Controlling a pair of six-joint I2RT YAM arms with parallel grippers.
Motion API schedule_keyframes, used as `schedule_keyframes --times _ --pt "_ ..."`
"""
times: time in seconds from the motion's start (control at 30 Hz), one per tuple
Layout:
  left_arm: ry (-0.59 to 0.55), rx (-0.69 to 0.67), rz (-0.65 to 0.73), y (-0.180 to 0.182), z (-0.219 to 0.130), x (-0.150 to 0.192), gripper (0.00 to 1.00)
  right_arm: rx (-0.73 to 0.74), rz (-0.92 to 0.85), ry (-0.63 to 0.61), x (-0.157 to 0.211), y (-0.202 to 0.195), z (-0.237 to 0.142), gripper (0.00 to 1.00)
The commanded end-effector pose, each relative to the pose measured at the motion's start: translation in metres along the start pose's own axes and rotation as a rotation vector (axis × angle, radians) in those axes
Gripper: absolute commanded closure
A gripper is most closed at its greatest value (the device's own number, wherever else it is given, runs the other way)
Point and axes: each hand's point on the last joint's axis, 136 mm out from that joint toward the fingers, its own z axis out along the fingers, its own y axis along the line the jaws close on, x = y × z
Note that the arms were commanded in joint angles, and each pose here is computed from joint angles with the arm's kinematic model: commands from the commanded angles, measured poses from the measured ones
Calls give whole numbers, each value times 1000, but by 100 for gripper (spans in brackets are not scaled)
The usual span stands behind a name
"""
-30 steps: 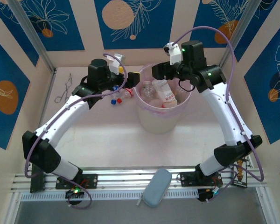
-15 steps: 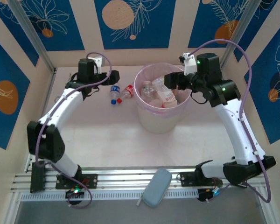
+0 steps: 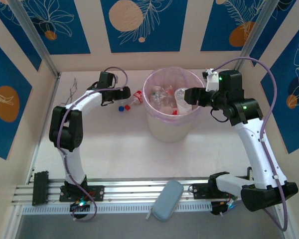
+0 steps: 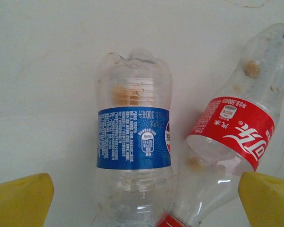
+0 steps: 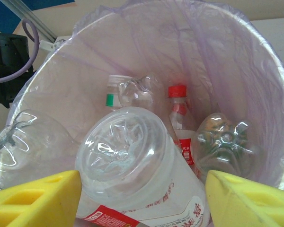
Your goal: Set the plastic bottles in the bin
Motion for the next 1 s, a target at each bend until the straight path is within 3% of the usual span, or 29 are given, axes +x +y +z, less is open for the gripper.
schedule_keyframes --times 0.0,0.2,0.97 --pt "16 -27 -34 12 17 10 0 -38 18 -5 1 5 -1 30" --pt "61 -42 -41 20 35 25 1 -37 18 -33 -1 5 -7 29" --pt "87 -83 -47 32 53 37 31 -33 19 -58 -7 2 -13 29"
